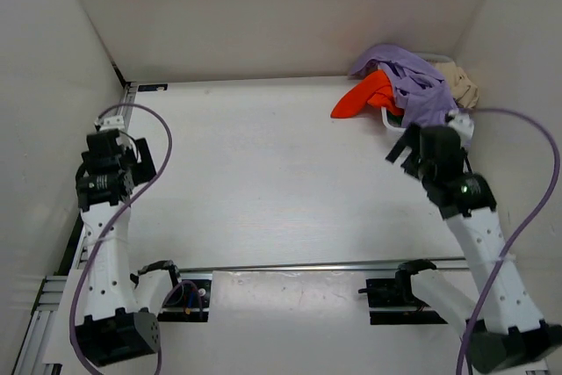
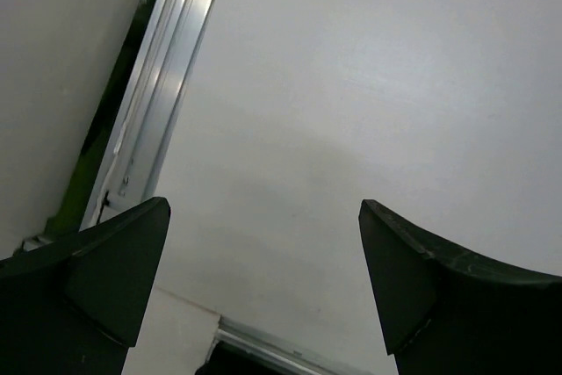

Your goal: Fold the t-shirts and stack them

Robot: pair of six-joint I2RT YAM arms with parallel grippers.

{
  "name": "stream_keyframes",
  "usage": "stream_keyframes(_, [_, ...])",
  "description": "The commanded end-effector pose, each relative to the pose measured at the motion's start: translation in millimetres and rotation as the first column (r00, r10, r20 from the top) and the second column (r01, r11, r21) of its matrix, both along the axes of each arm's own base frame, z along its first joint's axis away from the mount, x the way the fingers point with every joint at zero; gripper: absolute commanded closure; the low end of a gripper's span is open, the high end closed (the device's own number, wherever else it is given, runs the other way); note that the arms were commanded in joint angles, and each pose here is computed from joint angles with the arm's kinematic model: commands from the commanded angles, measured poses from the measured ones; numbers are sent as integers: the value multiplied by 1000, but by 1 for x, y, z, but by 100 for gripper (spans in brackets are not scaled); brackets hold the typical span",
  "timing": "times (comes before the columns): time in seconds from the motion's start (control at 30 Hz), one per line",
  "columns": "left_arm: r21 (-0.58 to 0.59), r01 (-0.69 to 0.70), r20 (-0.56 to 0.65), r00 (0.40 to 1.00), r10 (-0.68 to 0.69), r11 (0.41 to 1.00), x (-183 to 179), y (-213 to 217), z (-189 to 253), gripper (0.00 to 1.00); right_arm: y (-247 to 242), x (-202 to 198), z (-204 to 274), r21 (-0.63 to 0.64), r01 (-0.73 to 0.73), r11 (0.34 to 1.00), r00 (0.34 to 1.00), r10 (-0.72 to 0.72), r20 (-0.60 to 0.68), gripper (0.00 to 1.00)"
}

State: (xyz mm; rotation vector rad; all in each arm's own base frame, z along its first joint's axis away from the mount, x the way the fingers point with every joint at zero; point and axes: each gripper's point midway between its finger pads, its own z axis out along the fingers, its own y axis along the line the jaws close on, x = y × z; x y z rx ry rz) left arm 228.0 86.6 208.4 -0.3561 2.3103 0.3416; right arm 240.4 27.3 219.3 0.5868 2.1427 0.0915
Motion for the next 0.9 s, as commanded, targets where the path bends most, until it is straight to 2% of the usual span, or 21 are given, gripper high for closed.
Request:
stream_keyframes(0.0, [-30, 53, 85, 995, -50, 998, 24, -7, 44, 0, -21, 65, 73, -236, -21, 972, 992, 49, 115, 1])
stream_keyframes(0.03, [-60, 89, 88, 993, -84, 994, 30, -14, 48, 0, -26, 82, 112, -238, 9, 971, 983, 36, 182, 1])
stream_keyframes(0.07, [-130, 157, 74, 986, -148, 979, 36, -29, 45, 0, -35, 108, 101, -250, 26, 968, 992, 5, 124, 1])
stream_keyframes(0.1, [-141, 185, 103, 980, -171, 973, 42, -34, 55, 0, -42, 122, 105, -245, 44, 968, 992, -14, 123, 1])
stream_keyframes(0.23, [-174, 218, 101, 974, -202, 960, 48, -41, 53, 0, -68, 190, 104, -226, 102, 969, 993, -85, 84, 1])
stream_keyframes(0.27, [-175, 208, 85, 977, -196, 962, 46, -39, 47, 0, -78, 210, 74, -227, 133, 965, 991, -135, 7, 1])
stream_keyframes(0.3, [-180, 206, 74, 978, -196, 962, 45, -40, 43, 0, -84, 226, 92, -220, 165, 961, 986, -158, 50, 1])
stream_keyframes(0.33, [-184, 194, 47, 981, -188, 964, 43, -38, 33, 0, -88, 247, 63, -223, 166, 961, 985, -172, -10, 1])
stream_keyframes(0.43, [-184, 169, 4, 985, -171, 968, 35, -36, 16, 0, -103, 285, 39, -210, 211, 955, 974, -223, -32, 1])
stream_keyframes(0.6, [-160, 132, -31, 990, -138, 978, 29, -28, 6, 0, -111, 316, -10, -206, 242, 948, 961, -263, -81, 3])
stream_keyframes(0.7, [-154, 122, -43, 991, -130, 981, 27, -26, 3, 0, -116, 315, -13, -208, 284, 936, 950, -304, -72, 22])
stream_keyframes(0.73, [-154, 122, -43, 991, -130, 981, 27, -26, 3, 0, -118, 314, -16, -218, 290, 932, 946, -313, -79, 40])
stream_keyframes(0.87, [-157, 120, -52, 990, -130, 980, 28, -26, 1, 0, -127, 305, 22, -231, 351, 908, 934, -356, 17, 95])
